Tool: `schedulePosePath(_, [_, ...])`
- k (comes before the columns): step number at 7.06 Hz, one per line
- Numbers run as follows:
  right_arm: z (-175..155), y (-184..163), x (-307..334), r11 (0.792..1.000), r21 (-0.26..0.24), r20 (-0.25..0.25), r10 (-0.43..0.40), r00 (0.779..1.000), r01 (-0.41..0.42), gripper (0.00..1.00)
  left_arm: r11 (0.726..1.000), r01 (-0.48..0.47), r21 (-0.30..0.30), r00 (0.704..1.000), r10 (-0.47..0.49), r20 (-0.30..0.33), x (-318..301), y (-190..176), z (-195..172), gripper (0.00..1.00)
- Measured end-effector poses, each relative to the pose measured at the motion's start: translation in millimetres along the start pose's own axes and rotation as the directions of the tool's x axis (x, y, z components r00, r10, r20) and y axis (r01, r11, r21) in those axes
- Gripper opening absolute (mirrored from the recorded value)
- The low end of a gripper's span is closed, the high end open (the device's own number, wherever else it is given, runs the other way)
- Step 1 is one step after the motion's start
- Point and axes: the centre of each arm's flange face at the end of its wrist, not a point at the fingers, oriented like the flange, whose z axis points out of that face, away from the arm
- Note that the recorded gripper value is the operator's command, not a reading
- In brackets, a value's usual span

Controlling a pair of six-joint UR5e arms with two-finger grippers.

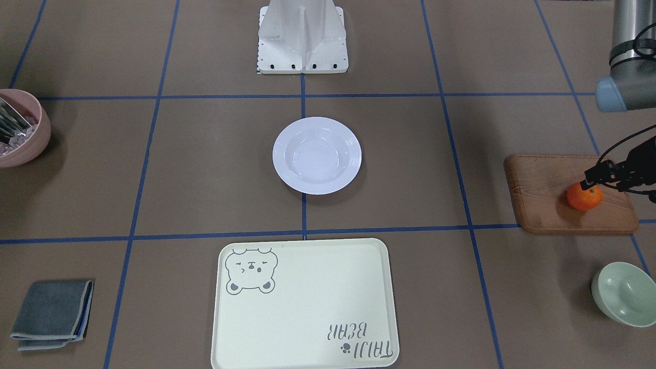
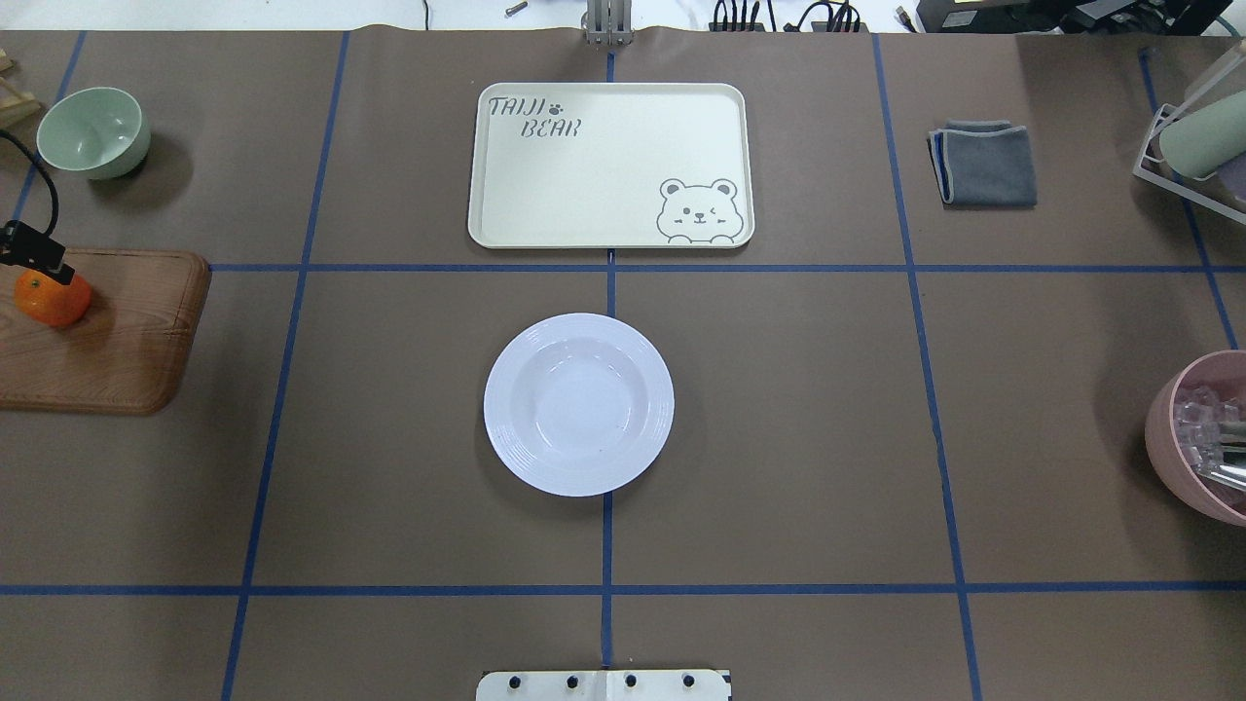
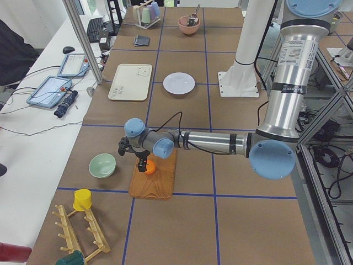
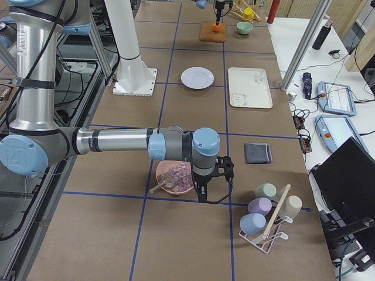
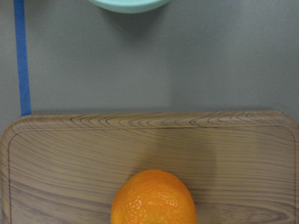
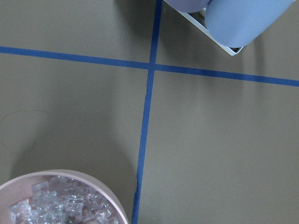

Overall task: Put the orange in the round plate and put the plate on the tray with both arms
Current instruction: 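Lower the left gripper onto the orange on the wooden tray and grasp it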

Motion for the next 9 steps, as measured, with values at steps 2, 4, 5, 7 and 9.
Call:
schedulePosePath(2, [1,0,1,1.000,-0.003,0.000,0.003,1.000,-0.003,1.00,1.000,-0.011,-0.019,0.999,0.011,0.031,2,0,19,0.98])
schedulePosePath(4, [1,0,0,1.000,-0.005,0.000,0.004,1.000,-0.004,1.00,0.999,-0.025,-0.032,0.999,0.026,0.035,2,1,36,0.25])
schedulePosePath(5, [1,-1,-1,1.000,-0.007,-0.001,0.001,1.000,-0.001,1.00,0.999,-0.031,-0.032,0.999,0.032,0.032,3,1,39,0.00])
schedulePosePath(7, [-3,-10,-10,1.000,0.004,-0.001,-0.023,1.000,0.023,1.00,0.999,-0.045,-0.023,0.999,0.045,0.013,18,0,27,0.00])
schedulePosePath(9, [-3,-15,-12,1.000,0.006,-0.001,-0.027,1.000,0.027,1.00,0.999,0.024,-0.027,0.999,-0.025,-0.021,95,-20,-34,0.00])
